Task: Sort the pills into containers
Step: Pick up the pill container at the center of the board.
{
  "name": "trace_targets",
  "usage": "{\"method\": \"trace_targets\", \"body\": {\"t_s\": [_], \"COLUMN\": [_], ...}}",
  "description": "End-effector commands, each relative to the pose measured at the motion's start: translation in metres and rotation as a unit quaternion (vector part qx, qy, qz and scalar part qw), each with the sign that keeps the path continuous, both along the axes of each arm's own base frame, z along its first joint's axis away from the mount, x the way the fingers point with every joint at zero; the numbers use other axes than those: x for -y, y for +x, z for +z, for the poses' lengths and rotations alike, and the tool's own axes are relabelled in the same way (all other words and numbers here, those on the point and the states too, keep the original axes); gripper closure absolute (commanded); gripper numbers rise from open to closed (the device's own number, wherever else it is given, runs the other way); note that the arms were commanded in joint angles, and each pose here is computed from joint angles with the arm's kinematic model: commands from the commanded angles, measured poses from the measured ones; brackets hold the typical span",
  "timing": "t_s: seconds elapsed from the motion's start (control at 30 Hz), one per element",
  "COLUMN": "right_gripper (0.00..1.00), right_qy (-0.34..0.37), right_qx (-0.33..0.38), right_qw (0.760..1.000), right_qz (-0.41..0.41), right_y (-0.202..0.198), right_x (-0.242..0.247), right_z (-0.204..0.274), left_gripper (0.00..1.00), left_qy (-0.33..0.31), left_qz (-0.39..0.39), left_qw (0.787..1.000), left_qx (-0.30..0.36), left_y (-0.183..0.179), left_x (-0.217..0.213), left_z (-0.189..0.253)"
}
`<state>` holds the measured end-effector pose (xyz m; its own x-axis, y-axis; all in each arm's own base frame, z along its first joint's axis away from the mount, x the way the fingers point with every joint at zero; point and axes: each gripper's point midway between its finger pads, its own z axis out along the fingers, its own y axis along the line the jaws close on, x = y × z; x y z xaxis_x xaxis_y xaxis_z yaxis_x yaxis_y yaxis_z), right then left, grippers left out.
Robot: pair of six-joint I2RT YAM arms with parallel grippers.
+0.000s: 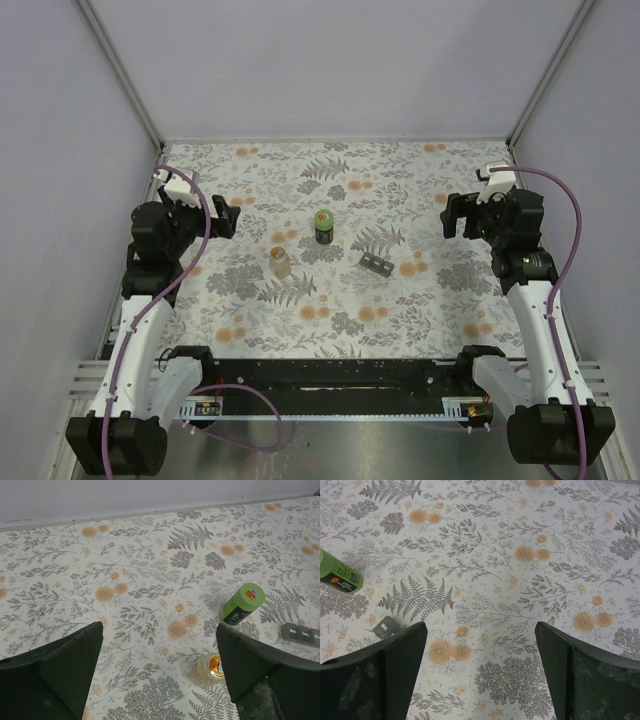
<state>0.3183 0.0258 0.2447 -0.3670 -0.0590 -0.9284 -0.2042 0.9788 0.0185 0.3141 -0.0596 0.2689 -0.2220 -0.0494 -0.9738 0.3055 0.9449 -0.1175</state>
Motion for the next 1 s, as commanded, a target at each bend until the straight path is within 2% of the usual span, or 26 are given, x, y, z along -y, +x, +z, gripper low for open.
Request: {"method": "trace_targets", "body": {"t_s": [0.0,0.23,0.43,0.73,0.83,0.97], "right_gripper": [0.01,0.00,0.01,0.01,0.01,0.01], "right_qy": [-0.003,-0.003,-0.024,-0.115,-0.172,-0.186], "right_qx": [0.024,0.022,0.007,-0.082,-0.085,-0.074], "right_qw": [1.000,1.000,1.000,0.986,0.974,0.964], "right_qz": [0.005,0.002,0.003,0.090,0.122,0.173], "right_y": [0.002,0.002,-0.006,-0.024,-0.021,-0.011], "right_x": [0.000,0.000,0.005,-0.015,-0.034,-0.066], "right_z": [0.015,0.017,0.027,-0.010,-0.028,-0.033], "left_gripper": [0.01,0.01,0.01,0.01,0.01,0.01], "left_qy": [0.006,0.013,0.028,0.060,0.064,0.071], "left_qz": [0.026,0.026,0.070,0.024,-0.001,-0.019], "left_qw": [0.999,0.999,0.997,0.998,0.998,0.997], "left_qx": [0.027,0.028,0.014,0.009,-0.003,-0.005], "left_y": [0.006,0.005,0.008,0.006,0.003,0.000], "left_x": [-0.010,-0.011,-0.027,-0.018,-0.011,-0.006], "left_z": [0.014,0.016,0.021,0.026,0.027,0.027]}}
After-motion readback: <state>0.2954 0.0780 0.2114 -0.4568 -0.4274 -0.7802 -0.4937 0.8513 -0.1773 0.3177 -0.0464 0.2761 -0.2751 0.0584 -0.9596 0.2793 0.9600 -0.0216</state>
